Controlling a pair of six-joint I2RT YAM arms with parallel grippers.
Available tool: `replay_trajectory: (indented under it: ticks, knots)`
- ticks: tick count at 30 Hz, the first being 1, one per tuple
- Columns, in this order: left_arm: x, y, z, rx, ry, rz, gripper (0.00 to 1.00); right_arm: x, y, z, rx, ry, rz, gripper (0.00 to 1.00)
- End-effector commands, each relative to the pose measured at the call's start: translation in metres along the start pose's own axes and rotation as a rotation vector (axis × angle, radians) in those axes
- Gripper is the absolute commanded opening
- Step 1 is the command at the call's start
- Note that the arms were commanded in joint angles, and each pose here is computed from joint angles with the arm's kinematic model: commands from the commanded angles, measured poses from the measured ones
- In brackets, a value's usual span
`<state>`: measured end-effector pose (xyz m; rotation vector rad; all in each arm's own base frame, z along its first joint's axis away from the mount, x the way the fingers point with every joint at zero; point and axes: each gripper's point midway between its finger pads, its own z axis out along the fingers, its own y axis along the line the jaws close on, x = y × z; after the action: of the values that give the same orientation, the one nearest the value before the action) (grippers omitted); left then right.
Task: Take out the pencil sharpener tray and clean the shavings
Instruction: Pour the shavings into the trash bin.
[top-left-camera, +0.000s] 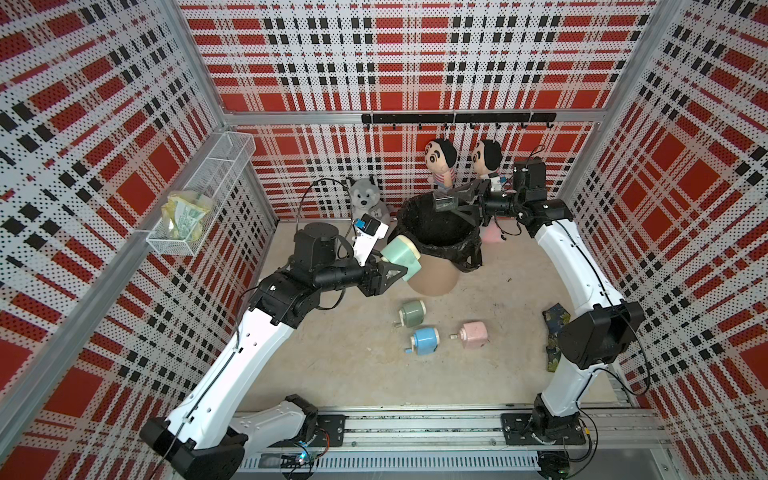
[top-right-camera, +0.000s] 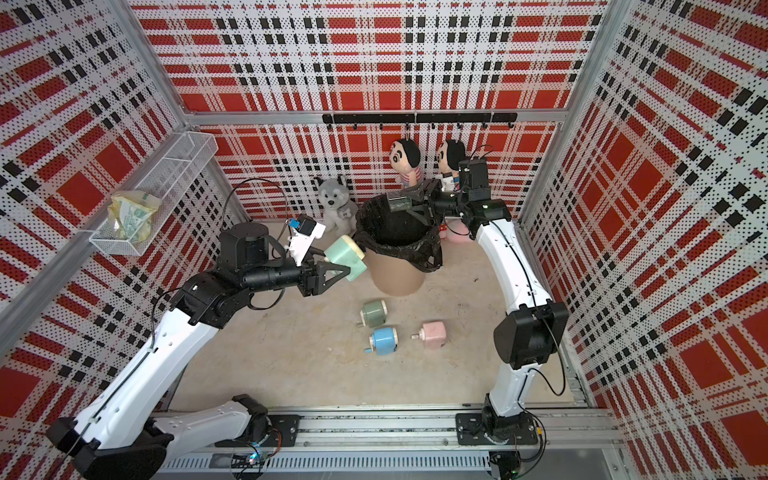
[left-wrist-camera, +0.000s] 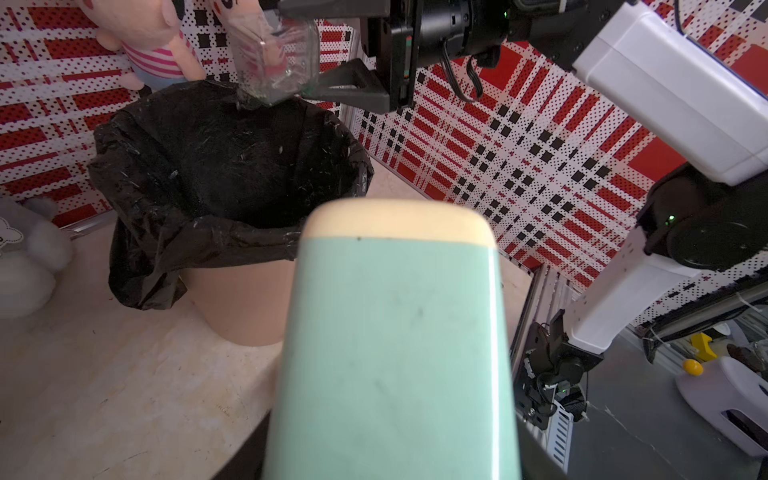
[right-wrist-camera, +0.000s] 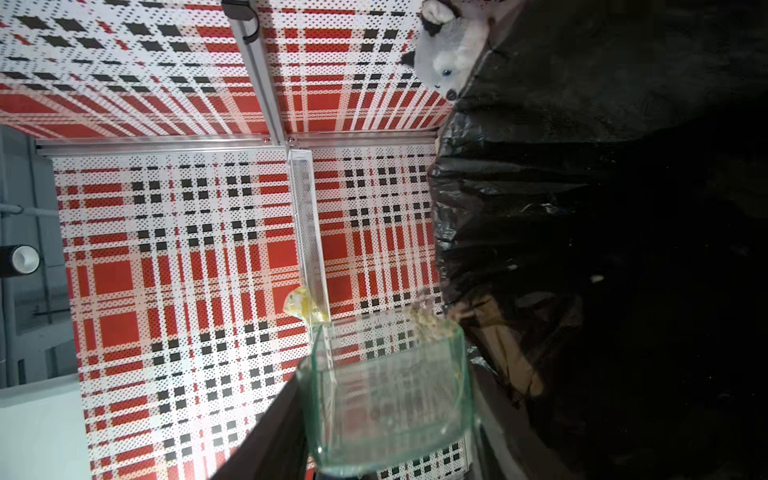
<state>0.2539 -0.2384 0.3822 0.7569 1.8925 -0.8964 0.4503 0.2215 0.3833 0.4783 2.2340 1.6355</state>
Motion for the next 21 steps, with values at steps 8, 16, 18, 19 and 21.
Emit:
replay_trajectory:
  ticks: [8,16,18,19,21]
  knots:
    - [-0.008,0.035,-0.001,-0.188,-0.037,-0.006,0.50,-0.015,0.008,-0.021,0.033,-0.208,-0.319,0.50]
    - [-0.005,0.052,0.005,-0.239,-0.021,-0.026,0.50,-0.018,0.011,-0.037,0.089,-0.277,-0.437,0.51]
    - [-0.005,0.051,0.005,-0.235,-0.021,-0.028,0.50,-0.018,0.006,-0.030,0.040,-0.214,-0.363,0.50]
    - [-0.006,0.051,0.005,-0.237,-0.023,-0.027,0.50,-0.019,0.003,-0.028,0.023,-0.192,-0.323,0.50]
    - [-0.006,0.053,0.005,-0.239,-0.023,-0.033,0.50,-0.020,0.002,-0.025,-0.021,-0.174,-0.249,0.50]
